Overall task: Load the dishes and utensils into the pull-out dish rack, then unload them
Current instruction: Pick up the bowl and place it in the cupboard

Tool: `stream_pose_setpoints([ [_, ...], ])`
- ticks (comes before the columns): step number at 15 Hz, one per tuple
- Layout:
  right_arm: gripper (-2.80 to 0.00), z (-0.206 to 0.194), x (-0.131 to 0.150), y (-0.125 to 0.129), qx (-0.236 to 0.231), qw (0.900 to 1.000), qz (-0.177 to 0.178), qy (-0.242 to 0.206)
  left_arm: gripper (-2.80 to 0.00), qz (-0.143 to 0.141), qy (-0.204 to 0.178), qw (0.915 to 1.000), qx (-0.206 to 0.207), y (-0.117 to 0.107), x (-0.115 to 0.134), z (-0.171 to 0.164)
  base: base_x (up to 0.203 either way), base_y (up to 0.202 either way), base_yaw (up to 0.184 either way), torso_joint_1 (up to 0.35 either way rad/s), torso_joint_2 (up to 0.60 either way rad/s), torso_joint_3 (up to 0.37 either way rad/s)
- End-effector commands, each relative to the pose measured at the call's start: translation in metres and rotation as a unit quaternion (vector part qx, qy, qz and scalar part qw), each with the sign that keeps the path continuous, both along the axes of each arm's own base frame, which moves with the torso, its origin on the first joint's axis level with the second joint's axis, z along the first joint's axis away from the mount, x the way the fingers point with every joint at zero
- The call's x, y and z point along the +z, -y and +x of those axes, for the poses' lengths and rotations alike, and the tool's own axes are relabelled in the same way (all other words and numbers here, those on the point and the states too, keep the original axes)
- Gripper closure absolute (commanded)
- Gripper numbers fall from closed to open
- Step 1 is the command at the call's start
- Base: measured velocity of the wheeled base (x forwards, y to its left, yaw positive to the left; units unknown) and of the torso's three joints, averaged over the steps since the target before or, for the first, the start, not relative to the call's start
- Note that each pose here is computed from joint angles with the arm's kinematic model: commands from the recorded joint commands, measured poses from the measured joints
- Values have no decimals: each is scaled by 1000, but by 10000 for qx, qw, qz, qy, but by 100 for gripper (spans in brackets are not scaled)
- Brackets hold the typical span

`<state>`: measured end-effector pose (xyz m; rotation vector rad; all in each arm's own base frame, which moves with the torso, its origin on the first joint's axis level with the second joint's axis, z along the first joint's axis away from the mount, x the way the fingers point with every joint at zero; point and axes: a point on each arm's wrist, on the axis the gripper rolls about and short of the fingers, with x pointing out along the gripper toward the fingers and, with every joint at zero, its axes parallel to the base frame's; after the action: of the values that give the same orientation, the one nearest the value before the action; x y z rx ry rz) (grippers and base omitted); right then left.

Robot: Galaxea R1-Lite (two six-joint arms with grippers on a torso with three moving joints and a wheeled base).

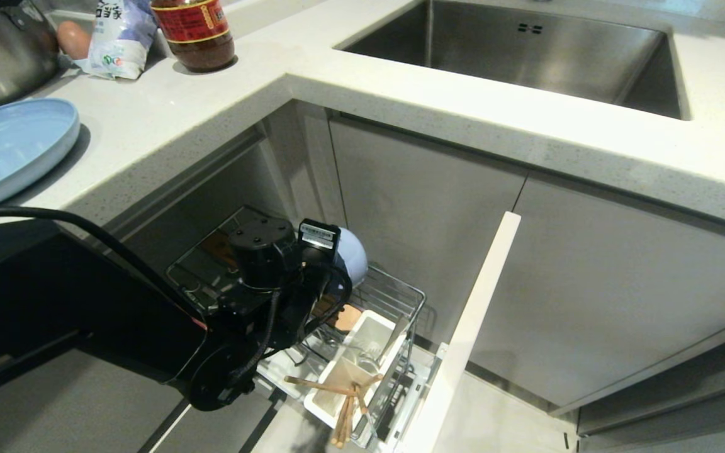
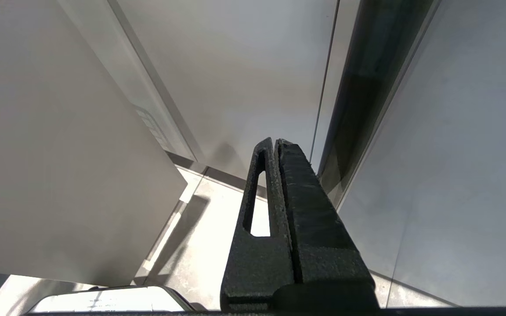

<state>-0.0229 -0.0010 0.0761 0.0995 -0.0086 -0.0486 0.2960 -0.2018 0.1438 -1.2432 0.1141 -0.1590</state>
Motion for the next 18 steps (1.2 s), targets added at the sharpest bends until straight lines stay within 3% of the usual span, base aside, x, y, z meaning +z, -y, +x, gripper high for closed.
stream_pose_setpoints([
  [1,0,0,0,0,-1,10000,2,23,0,-30,-26,10000,39,1,-2,1,0,0,0,0,0,0],
  [8,0,0,0,0,-1,10000,2,23,0,35,-367,9992,135,2,-11,1,0,0,0,0,0,0],
  [13,0,0,0,0,-1,10000,2,23,0,25,-355,9993,142,2,-11,1,0,0,0,0,0,0],
  [18,0,0,0,0,-1,10000,2,23,0,-143,-143,9997,132,-2,5,-2,0,0,0,0,0,0],
])
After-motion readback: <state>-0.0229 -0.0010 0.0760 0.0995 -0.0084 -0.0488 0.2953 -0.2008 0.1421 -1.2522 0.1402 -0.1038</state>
